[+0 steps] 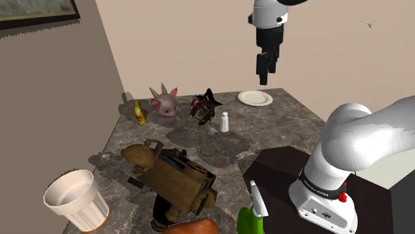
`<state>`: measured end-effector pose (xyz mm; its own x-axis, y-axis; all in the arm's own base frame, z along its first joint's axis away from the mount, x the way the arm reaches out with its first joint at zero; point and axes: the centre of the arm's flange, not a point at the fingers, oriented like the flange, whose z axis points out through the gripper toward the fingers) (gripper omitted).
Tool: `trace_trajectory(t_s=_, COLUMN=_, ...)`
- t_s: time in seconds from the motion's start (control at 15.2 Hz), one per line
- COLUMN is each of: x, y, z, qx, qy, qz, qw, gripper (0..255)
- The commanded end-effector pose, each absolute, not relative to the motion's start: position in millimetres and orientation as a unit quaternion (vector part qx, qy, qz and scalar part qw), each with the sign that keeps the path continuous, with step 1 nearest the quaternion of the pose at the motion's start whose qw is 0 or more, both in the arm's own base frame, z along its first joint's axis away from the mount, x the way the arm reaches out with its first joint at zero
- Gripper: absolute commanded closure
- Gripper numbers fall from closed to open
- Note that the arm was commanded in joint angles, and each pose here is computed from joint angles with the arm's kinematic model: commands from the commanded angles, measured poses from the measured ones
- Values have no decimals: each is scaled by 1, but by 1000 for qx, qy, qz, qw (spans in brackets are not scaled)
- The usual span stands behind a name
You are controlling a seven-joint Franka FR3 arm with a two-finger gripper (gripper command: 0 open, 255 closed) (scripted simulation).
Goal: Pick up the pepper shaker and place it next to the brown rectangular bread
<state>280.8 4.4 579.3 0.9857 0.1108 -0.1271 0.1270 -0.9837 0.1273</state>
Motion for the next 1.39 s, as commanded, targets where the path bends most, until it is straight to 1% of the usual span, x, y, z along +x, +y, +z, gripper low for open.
trace_trajectory(t_s=0.0, x=281, y=4, z=579, qx=994, qy=60, qz=-60, qw=68, gripper=0)
trace_trajectory(t_s=1.32, x=430, y=-42, z=379, qx=999, qy=-2, qz=-5, qw=53, gripper=0)
